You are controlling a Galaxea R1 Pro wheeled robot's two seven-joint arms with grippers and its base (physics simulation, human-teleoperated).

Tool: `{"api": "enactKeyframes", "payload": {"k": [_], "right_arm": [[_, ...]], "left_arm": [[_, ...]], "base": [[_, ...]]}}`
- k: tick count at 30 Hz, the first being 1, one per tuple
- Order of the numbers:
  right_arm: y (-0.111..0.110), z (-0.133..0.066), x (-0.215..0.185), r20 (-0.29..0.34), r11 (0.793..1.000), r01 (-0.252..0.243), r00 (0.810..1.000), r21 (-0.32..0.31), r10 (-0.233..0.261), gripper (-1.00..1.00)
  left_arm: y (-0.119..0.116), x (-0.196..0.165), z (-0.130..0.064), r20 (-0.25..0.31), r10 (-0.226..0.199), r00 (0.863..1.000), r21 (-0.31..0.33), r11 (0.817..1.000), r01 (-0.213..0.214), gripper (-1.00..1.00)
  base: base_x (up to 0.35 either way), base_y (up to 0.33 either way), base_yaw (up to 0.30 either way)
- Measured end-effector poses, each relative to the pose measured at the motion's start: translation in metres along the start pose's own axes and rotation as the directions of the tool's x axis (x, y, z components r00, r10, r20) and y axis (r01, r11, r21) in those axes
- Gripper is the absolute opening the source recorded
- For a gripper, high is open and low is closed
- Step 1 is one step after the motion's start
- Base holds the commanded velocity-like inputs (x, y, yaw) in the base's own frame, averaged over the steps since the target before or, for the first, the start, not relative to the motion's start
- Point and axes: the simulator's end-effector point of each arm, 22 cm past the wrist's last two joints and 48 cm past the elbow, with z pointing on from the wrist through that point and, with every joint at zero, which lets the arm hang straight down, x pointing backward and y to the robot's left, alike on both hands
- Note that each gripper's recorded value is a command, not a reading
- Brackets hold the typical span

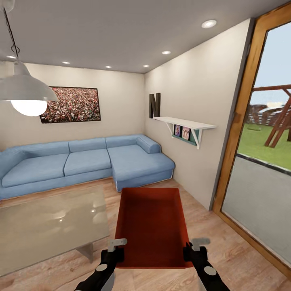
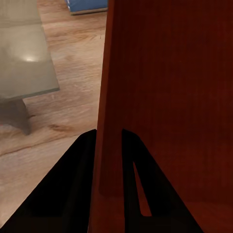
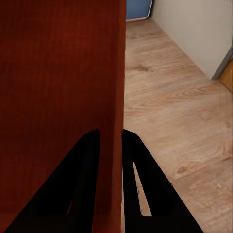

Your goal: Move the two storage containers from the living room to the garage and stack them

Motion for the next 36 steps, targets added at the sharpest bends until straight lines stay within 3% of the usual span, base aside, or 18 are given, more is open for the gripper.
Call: {"api": "enactKeyframes", "payload": {"k": [36], "right_arm": [[0.0000, 0.0000, 0.0000, 0.000, 1.000, 0.000, 1.000, 0.000, 0.000, -1.00]], "left_arm": [[0.0000, 0.0001, 0.0000, 0.000, 0.001, 1.000, 0.000, 1.000, -0.001, -1.00]], "base": [[0.000, 0.000, 0.300]]}}
